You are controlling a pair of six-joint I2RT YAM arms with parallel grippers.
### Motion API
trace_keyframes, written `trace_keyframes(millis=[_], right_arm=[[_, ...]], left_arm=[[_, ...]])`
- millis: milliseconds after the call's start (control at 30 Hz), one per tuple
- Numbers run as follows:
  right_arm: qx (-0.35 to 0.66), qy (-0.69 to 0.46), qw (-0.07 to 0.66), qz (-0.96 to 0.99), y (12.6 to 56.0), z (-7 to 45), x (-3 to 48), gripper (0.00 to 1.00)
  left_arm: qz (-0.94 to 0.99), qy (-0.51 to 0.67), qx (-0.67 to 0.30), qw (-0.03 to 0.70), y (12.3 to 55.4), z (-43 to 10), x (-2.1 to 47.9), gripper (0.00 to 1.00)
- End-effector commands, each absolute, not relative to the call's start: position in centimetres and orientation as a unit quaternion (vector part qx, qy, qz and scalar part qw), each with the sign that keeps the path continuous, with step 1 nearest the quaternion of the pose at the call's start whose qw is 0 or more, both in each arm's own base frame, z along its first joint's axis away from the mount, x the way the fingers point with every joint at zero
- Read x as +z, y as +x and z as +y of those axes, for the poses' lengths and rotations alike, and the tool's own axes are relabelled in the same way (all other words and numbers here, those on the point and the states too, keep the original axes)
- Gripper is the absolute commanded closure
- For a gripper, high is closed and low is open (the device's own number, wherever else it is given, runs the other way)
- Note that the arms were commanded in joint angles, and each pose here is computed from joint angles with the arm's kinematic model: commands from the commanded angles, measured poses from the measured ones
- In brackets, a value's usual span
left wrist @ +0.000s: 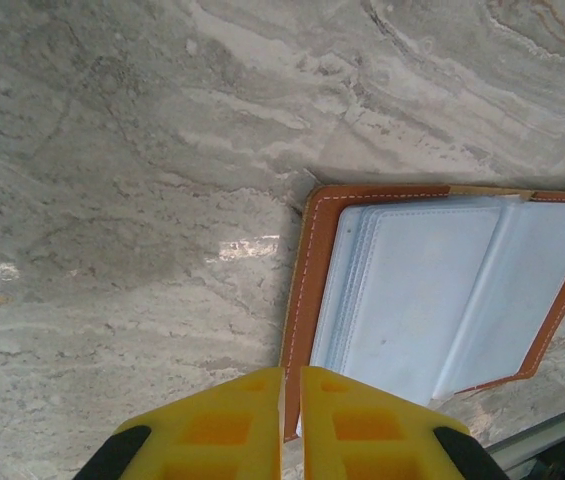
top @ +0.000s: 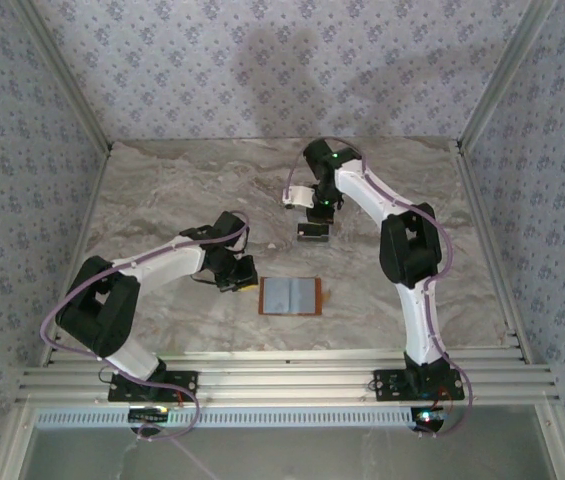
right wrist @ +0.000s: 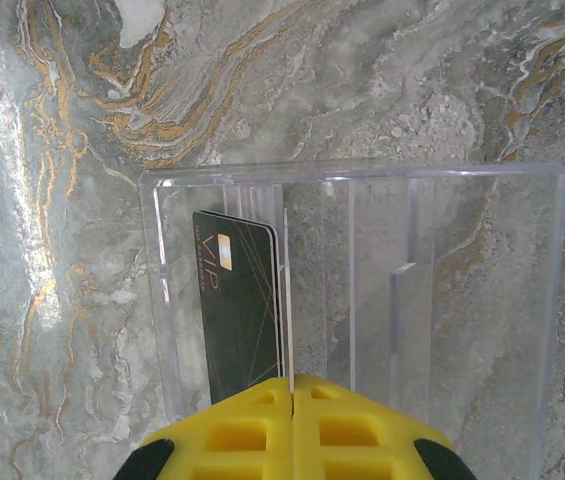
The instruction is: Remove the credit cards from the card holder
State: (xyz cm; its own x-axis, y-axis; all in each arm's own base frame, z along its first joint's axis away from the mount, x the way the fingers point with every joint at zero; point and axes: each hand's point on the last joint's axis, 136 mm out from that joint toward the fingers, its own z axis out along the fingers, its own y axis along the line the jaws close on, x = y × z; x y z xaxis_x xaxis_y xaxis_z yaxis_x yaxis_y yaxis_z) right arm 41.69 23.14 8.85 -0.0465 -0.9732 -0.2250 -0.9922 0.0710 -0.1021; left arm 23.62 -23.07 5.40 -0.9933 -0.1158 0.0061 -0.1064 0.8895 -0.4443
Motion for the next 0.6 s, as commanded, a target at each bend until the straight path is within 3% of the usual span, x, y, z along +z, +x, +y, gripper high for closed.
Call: trace_keyframes(millis=[0,67,167,233,567], right_arm=[[0.043,-0.745,0.084,0.660,40.4,22.7,7.9,1.00],[0.043,-0.745,0.085,0.660,40.6,22.8,7.7,1.00],[0.036,-0.743,0.096,0.662,41.3,22.9,7.8,0.80],[0.029,-0.741,0.108,0.663,41.8,23.0,8.2,0.74],[-0.027,-0.723,0.165,0.670,44.8,23.0,10.6,0.69]], left_arm=[[0.974,-0.066,-0.218,0.006,23.2,-22.4,5.5,0.87],[0.974,-0.066,-0.217,0.004,23.1,-22.3,5.4,0.87],[0.974,-0.067,-0.218,0.005,23.1,-22.4,5.5,0.87],[0.973,-0.068,-0.218,0.006,23.2,-22.4,5.6,0.87],[0.974,-0.069,-0.218,0.006,23.3,-22.3,5.6,0.88]])
